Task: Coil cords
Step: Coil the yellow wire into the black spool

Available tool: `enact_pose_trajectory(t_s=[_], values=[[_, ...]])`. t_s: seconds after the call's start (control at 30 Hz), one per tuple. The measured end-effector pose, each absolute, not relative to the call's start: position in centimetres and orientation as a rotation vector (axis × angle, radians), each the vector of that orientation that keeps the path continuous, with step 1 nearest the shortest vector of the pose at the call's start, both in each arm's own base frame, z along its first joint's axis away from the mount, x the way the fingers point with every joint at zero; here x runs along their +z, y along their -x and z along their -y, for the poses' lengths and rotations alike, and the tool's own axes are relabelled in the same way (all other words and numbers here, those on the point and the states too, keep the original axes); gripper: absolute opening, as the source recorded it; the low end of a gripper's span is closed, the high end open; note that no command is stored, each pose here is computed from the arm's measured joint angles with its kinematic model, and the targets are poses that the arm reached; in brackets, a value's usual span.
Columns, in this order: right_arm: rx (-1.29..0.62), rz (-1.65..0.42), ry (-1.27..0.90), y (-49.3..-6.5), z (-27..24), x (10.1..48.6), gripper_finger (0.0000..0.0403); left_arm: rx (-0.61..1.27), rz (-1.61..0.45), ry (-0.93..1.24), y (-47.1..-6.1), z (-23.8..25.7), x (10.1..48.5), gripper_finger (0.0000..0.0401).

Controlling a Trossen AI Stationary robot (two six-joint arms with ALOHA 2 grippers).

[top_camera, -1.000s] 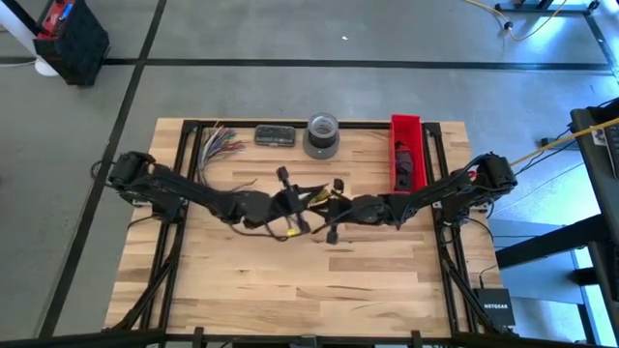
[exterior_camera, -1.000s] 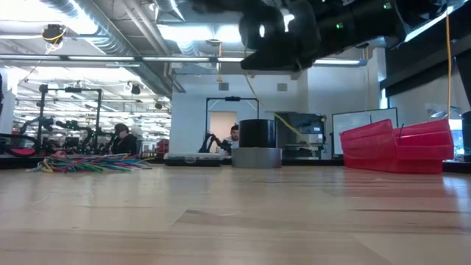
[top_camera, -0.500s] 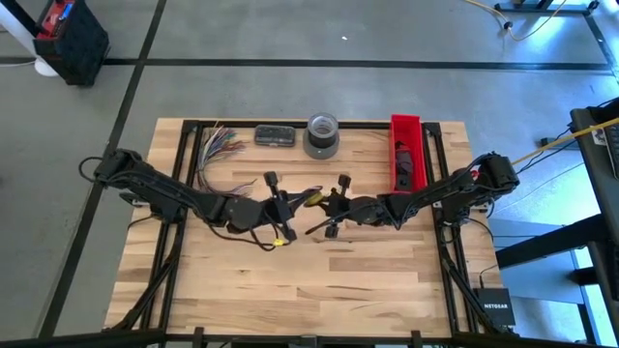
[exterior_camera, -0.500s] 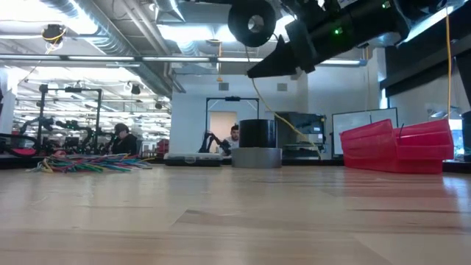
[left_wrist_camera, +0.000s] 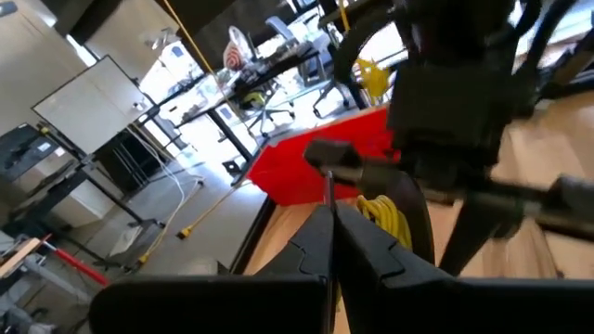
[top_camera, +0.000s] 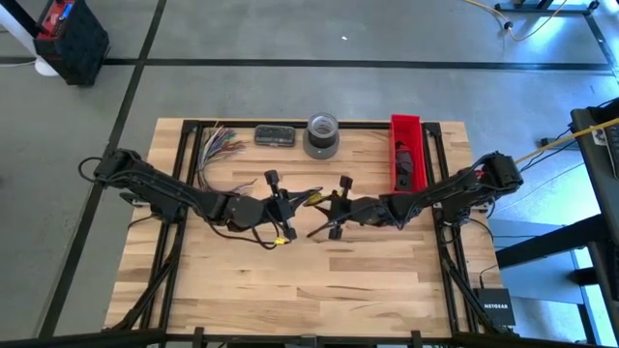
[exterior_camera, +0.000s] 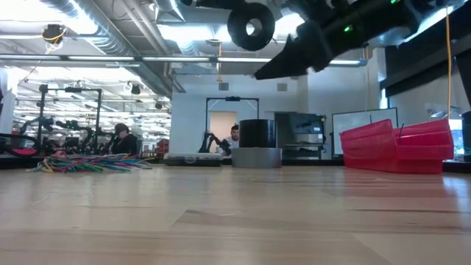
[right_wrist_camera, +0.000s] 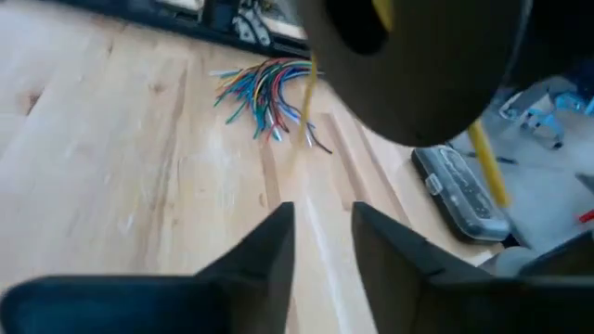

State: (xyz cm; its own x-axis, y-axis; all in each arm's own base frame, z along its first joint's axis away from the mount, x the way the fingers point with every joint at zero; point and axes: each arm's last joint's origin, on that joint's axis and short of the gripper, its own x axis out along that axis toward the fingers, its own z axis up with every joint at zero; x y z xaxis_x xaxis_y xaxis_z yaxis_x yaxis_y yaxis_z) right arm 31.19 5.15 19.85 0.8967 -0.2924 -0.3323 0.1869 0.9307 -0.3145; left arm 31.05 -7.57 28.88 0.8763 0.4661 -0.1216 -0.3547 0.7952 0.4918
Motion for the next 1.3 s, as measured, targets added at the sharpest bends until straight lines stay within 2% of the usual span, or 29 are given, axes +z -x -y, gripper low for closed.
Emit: enact_pose_trajectory(t_s=[0.17,0.33,0.57,0.7,0.8,1.1,1.3], values=[[-0.255,-0.406,0.353,-29.3,-5.5,22.2,0.0148,0.443,-0.231,-0.479,-31.0,7.7,29.0,0.0],[-0.2,-0.432,0.328,-28.0,-5.5,23.2,0.0153,0.434,-0.233,-0.496,-31.0,8.0,29.0,0.0],[-0.099,-0.391,0.309,-28.0,-4.4,20.5,0.0153,0.414,-0.195,-0.503,-30.7,8.7,29.6,0.0],[-0.07,-0.258,0.253,-27.9,-3.1,19.1,0.0153,0.4,-0.152,-0.478,-30.7,8.9,30.0,0.0],[-0.068,-0.154,0.177,-28.3,-2.3,18.3,0.0153,0.315,-0.109,-0.444,-31.0,8.7,30.1,0.0],[0.062,-0.129,0.117,-30.5,-2.7,15.6,0.0153,0.294,-0.096,-0.444,-31.3,8.8,29.9,0.0],[0.045,-0.13,0.119,-32.2,-2.8,15.4,0.0153,0.295,-0.092,-0.446,-31.3,8.8,30.0,0.0]])
